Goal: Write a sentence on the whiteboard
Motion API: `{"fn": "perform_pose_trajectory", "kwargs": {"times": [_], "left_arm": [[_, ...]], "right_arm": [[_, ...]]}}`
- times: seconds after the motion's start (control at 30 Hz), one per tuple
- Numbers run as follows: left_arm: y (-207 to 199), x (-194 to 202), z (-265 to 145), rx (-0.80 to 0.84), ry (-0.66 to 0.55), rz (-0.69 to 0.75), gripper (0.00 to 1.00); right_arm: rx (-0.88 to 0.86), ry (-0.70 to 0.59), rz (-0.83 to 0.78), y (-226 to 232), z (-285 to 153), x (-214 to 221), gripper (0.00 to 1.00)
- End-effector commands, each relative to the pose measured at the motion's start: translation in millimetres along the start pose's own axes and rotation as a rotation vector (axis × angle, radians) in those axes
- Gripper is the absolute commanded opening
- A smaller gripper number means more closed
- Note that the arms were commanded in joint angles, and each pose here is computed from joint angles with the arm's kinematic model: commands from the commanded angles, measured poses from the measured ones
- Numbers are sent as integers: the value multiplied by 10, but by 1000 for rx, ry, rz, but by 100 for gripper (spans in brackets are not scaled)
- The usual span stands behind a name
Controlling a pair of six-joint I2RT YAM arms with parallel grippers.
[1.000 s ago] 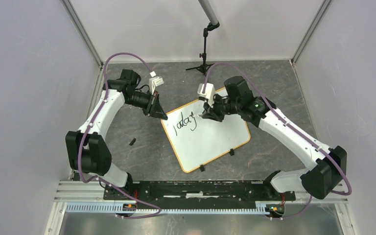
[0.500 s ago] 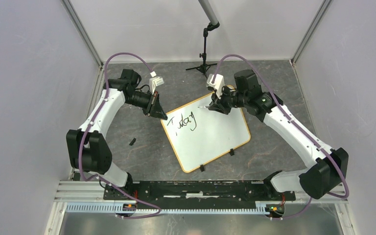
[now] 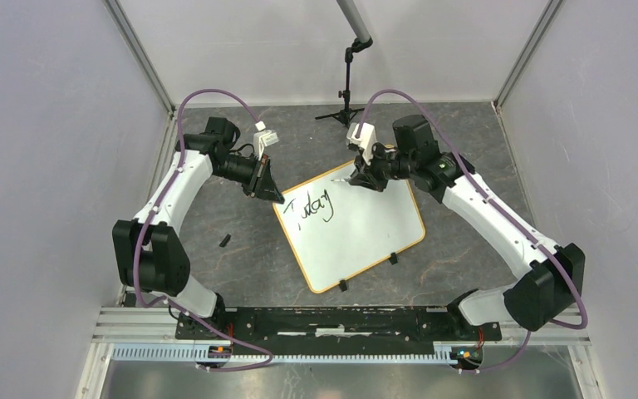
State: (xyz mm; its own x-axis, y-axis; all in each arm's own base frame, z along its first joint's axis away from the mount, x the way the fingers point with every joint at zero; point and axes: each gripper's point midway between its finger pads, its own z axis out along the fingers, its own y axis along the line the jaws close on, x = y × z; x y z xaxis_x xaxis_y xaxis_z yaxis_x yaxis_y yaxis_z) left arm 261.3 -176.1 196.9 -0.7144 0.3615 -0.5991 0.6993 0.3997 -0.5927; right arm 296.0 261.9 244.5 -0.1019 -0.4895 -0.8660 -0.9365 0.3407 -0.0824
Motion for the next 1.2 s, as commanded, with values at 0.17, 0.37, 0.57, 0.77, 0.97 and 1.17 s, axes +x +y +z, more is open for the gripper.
{"fn": "perform_pose_trajectory", "kwargs": {"times": [0.17,0.37,0.57,0.77,0.97,1.17], "left_arm": [[69,65,66,-26,49,47,2],[67,62,61,-28,47,51,2],[65,66,63,-26,48,49,2],[68,66,69,-26,50,47,3],[63,64,66,-26,49,49,3],[56,73,66,-25,49,46,2]], "right_arm": [[-7,-30,-29,-8,59,-128,0],[-6,-12,-29,-22,110,-74,0],[10,14,-27,-46,142,29,0],[1,34,-25,14,136,124,0],[-47,53,-34,259,139,207,0],[-74,21,-49,405,56,55,0]]}}
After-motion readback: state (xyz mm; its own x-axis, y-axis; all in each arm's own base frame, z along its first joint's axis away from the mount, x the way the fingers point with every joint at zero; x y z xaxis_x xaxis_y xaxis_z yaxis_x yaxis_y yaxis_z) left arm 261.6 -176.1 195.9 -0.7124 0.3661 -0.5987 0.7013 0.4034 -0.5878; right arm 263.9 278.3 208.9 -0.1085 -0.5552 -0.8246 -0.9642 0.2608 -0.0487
